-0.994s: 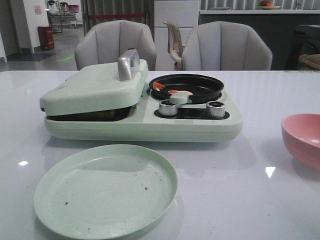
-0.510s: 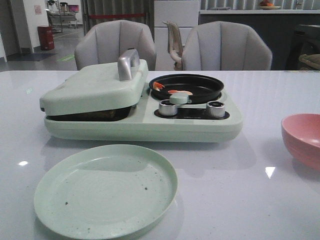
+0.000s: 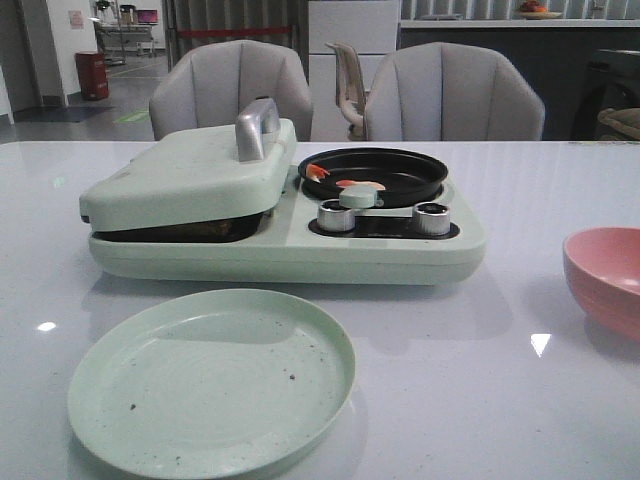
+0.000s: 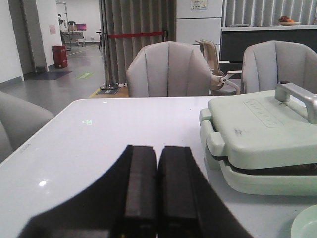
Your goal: Make breakfast with bread and shrimp
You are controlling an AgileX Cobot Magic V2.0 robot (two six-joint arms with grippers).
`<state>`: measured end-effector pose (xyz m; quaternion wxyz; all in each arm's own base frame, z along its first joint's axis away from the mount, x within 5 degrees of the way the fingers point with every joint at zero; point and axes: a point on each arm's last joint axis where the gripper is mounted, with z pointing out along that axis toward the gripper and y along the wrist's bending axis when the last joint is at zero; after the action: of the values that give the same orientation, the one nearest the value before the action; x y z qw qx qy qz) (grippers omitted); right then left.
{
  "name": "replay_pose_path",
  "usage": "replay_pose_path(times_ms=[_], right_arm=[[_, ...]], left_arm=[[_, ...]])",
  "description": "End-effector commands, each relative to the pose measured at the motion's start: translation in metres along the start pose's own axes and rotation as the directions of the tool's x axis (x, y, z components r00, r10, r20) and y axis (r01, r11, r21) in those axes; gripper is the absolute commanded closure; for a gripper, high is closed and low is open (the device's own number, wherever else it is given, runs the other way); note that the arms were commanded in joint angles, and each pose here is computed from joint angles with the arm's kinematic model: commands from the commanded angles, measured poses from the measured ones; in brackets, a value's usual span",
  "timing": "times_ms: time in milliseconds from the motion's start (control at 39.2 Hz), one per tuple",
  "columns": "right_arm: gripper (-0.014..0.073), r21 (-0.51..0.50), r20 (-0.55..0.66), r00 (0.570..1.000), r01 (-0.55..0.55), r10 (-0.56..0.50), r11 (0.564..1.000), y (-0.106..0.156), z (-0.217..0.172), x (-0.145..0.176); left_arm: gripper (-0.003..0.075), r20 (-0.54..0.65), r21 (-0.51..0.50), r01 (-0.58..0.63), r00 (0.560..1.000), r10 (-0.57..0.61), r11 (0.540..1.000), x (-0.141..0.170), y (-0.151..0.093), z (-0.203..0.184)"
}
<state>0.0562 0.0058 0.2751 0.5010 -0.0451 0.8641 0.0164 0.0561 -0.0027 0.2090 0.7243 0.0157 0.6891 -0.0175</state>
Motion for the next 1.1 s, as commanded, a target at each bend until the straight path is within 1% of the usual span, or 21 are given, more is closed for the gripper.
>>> replay_pose_path(times_ms=[0,51,127,255,331,357,382,408,459,1070], right_arm=[[0.0561,0.048,0.269,0.963,0.000,-0.013,0.999,-0.003,0.003,0.002],[0.0561,0.060,0.352,0.936,-0.006,-0.016,0.998,-0.003,0.006,0.012],[0.0561,0.073,0.435,0.900,-0.012,-0.021,0.997,-0.003,0.011,0.025],[0.0561,0.073,0.532,0.847,-0.030,-0.013,0.997,-0.003,0.020,0.042],[0.0561,0.074,0.603,0.798,-0.045,-0.009,0.996,-0.004,0.023,0.048],[0.0561,0.072,0.637,0.771,-0.055,-0.003,0.996,-0.004,0.025,0.051],[0.0561,0.072,0.650,0.760,-0.059,-0.002,0.996,-0.005,0.025,0.052],[0.0561,0.068,0.644,0.765,-0.062,0.003,0.996,-0.004,0.025,0.052],[0.0561,0.067,0.649,0.761,-0.065,0.005,0.996,-0.005,0.025,0.051],[0.0561,0.063,0.646,0.763,-0.070,0.013,0.996,-0.005,0.025,0.052]], left_arm=[[0.0619,0.109,-0.004,0.005,0.994,-0.004,1.000,-0.008,0.000,-0.002],[0.0619,0.109,-0.004,0.005,0.994,-0.004,1.000,-0.008,0.000,-0.002],[0.0619,0.109,-0.004,0.005,0.994,-0.004,1.000,-0.008,0.000,-0.002],[0.0619,0.109,-0.004,0.005,0.994,-0.004,1.000,-0.008,0.000,-0.002],[0.0619,0.109,-0.004,0.005,0.994,-0.004,1.000,-0.008,0.000,-0.002],[0.0619,0.109,-0.004,0.005,0.994,-0.004,1.000,-0.008,0.000,-0.002],[0.0619,0.109,-0.004,0.005,0.994,-0.004,1.000,-0.008,0.000,-0.002],[0.0619,0.109,-0.004,0.005,0.994,-0.004,1.000,-0.008,0.000,-0.002],[0.0619,0.109,-0.004,0.005,0.994,-0.004,1.000,-0.008,0.000,-0.002],[0.0619,0.108,-0.004,0.005,0.994,-0.004,1.000,-0.008,0.000,-0.002]])
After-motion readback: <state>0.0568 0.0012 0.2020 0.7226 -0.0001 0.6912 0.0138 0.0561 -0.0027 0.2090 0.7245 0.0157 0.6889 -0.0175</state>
